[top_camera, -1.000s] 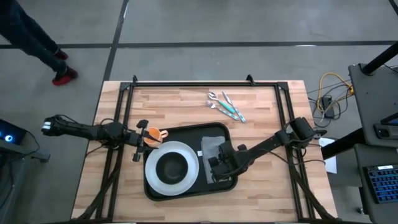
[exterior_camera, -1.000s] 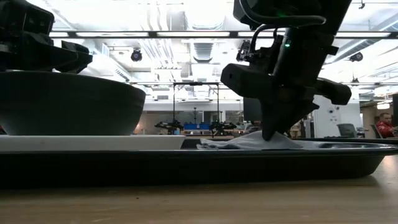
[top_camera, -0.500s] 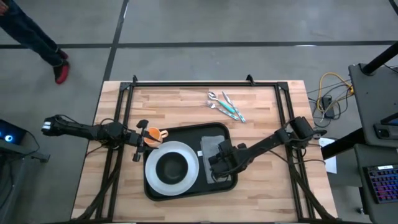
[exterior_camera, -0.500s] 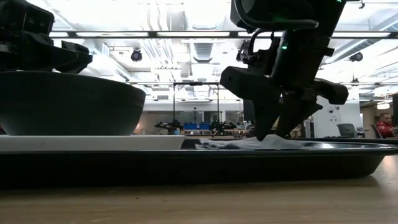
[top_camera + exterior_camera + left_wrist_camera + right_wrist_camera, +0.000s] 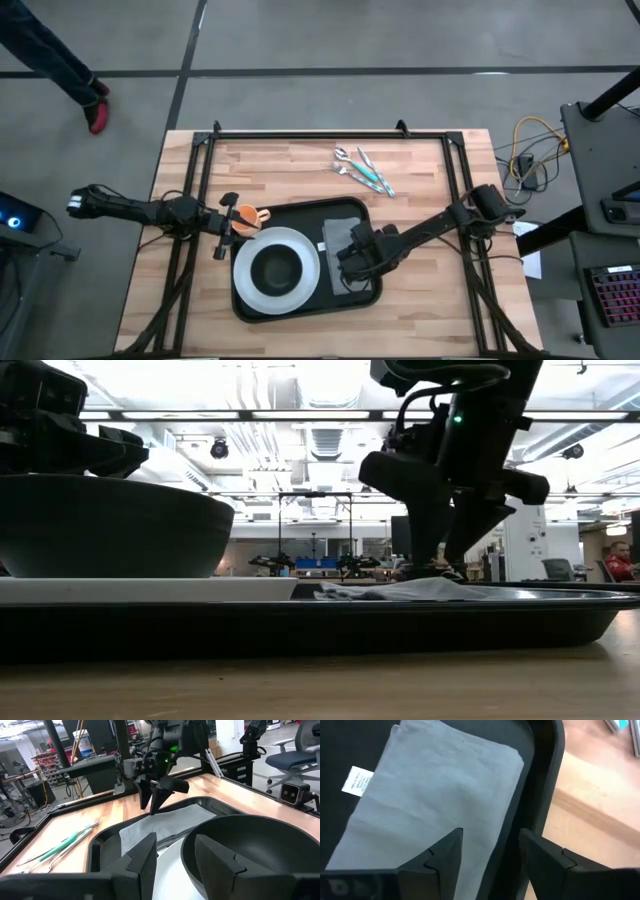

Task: Set up tray
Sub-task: Put the green patterned fork on the gray napkin

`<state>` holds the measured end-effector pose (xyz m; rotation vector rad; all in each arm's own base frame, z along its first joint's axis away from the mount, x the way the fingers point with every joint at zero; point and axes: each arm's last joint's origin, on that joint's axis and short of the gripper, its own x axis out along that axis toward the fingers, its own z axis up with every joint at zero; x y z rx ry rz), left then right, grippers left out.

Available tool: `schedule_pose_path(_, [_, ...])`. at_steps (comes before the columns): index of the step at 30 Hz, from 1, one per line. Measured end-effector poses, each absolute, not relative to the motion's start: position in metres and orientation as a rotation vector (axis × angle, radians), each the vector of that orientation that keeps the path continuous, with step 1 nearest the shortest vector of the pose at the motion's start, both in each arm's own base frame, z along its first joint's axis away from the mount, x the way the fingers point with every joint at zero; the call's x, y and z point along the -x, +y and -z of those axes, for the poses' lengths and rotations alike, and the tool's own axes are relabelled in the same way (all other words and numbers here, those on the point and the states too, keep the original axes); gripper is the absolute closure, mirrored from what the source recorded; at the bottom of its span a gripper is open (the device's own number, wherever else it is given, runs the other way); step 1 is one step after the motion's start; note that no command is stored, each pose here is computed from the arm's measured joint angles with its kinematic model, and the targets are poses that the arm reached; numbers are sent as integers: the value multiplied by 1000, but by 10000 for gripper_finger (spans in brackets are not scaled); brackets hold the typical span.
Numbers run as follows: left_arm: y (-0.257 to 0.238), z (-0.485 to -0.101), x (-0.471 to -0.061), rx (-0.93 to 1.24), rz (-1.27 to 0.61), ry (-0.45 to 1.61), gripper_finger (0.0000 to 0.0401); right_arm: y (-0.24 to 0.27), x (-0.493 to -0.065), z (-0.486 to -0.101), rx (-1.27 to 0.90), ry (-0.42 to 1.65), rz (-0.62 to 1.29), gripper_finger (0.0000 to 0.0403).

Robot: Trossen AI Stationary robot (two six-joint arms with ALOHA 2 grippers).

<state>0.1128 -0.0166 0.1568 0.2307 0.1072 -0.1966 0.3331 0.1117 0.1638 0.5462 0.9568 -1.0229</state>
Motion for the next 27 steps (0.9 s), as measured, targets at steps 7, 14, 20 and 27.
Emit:
schedule_pose_path(7, [-17,-157,-113,-231,197,107,285,100,-335,-173,-478,912,1021,227])
schedule_pose_path(14, [-17,-157,-113,-231,197,107,285,82,-338,-181,-413,927,1006,227])
schedule_pose_path(20, [-17,-157,-113,-231,197,107,285,61,-342,-181,-359,946,1030,227])
schedule_pose_path(27, [-17,-157,-113,-231,197,107,285,27,-346,-185,-323,972,1063,227])
